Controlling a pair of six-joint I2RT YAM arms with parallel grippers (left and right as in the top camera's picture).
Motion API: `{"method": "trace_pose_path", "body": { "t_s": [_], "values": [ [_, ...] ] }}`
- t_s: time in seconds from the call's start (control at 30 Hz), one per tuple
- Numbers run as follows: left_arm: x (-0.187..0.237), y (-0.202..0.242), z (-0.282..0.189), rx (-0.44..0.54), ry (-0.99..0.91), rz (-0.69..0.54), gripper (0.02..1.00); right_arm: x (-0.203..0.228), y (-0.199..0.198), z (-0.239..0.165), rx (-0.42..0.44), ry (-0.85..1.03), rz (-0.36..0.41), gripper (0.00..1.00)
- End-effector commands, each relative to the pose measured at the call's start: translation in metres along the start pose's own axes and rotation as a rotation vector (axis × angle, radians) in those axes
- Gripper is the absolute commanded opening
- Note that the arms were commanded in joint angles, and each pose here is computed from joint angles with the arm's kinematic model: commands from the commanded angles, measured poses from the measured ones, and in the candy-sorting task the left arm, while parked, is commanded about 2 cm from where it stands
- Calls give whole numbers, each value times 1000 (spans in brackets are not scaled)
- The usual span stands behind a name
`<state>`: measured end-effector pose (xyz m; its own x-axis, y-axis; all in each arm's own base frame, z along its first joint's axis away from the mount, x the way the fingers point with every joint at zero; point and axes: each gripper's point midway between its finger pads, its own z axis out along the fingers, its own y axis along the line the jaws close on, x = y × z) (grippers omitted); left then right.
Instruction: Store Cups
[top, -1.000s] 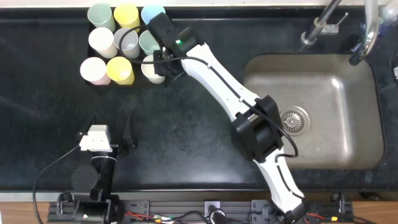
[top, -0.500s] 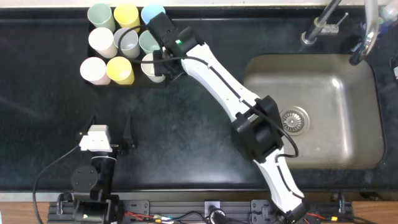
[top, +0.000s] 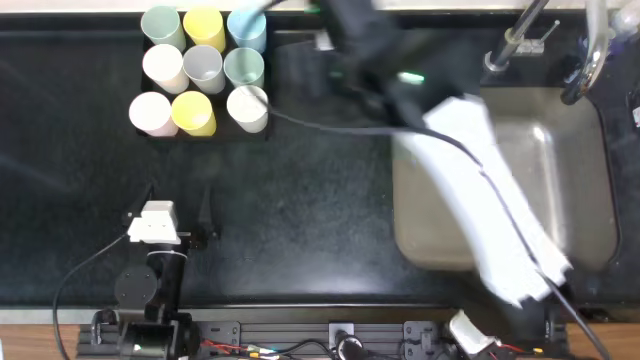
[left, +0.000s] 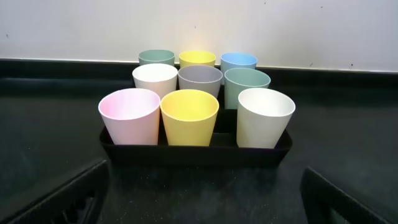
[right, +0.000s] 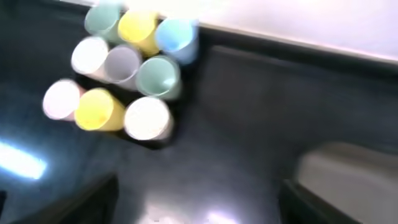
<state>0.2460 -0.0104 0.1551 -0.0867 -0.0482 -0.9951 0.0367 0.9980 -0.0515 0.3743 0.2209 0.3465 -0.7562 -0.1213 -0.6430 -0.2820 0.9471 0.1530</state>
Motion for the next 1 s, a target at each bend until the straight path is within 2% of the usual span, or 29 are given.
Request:
{"method": "trace_pose_path", "body": {
  "t_s": [0.03,0.23,0.37,0.47,0.67,0.73,0.77,1.0],
  "values": [
    [-1,-2,-1,12,-5,11,998,-5,-63,-43,117,-65,12,853],
    [-1,-2,-1,12,-5,11,1000,25,-138,-120,243,-197,96,869],
    [-1,-2,-1,12,-5,11,1000,72,-154,-143,276,-244,70,869],
    [-1,-2,-1,12,-5,11,1000,107,-153,-144,282,-285,28,882],
    [-1,-2,-1,12,-5,11,1000,160,-152,-135,273,-420,16,919],
    [-1,-2,-1,12,-5,11,1000,172,-152,-132,272,-463,12,934],
    [-1,-2,-1,12,-5,11,998,178,-152,-130,270,-490,9,993],
    [-1,-2,-1,12,-5,11,1000,202,-154,-119,263,-687,-3,998]
  ]
}}
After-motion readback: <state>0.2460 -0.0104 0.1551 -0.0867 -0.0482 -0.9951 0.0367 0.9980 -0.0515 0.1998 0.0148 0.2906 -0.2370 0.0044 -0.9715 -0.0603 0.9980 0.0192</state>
